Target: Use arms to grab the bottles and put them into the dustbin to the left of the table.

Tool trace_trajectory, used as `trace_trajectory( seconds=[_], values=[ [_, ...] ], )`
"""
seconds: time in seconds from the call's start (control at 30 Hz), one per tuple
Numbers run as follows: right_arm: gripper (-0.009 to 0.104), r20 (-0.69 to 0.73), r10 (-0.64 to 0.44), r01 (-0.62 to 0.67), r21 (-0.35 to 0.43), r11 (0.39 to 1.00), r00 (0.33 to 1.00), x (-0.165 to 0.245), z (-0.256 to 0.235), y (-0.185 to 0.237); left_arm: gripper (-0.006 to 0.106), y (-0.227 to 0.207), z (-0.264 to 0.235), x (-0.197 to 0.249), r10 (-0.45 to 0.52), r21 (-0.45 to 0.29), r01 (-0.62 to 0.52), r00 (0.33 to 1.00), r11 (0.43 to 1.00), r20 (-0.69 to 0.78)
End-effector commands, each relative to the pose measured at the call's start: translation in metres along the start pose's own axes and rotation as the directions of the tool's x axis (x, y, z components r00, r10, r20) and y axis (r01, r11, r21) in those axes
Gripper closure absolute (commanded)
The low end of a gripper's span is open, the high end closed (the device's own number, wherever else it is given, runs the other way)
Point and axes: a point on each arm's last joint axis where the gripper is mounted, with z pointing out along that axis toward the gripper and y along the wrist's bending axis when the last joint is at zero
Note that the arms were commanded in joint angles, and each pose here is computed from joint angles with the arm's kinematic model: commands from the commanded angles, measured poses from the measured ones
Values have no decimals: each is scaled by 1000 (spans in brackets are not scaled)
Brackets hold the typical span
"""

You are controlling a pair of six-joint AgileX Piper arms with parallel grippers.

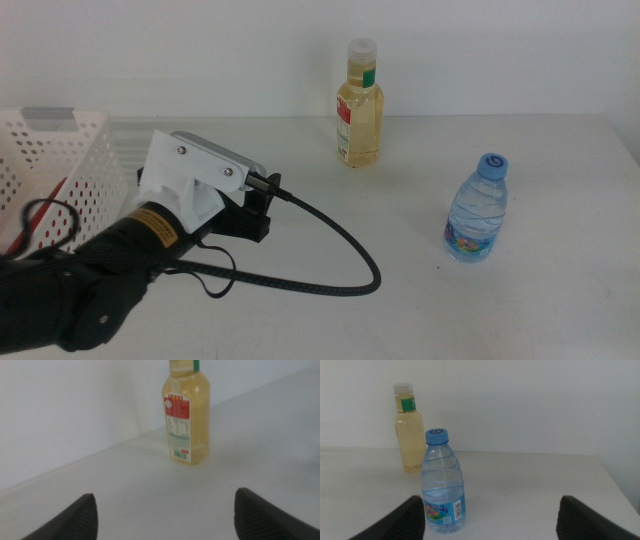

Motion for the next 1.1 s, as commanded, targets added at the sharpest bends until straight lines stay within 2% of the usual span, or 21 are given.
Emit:
trace_trajectory(
  seconds=[0.0,0.53,0.7,0.87,1.07],
  values=[
    [20,109,-18,19,-3,1000,994,-11,-3,1,12,0,3,-19,-33,4,33,985,999,169],
    [20,109,-18,19,-3,1000,994,-11,-3,1,12,-7,65,-22,-25,101,8,986,995,167],
    [20,109,-18,19,-3,1000,994,-11,-3,1,12,-9,86,-24,-59,131,37,983,991,172],
    [20,109,-18,19,-3,1000,994,-11,-3,1,12,-10,110,-23,-48,140,21,981,990,186],
    [20,109,-18,19,-3,1000,994,-11,-3,1,12,-10,135,-25,-98,155,68,976,986,193]
  ],
)
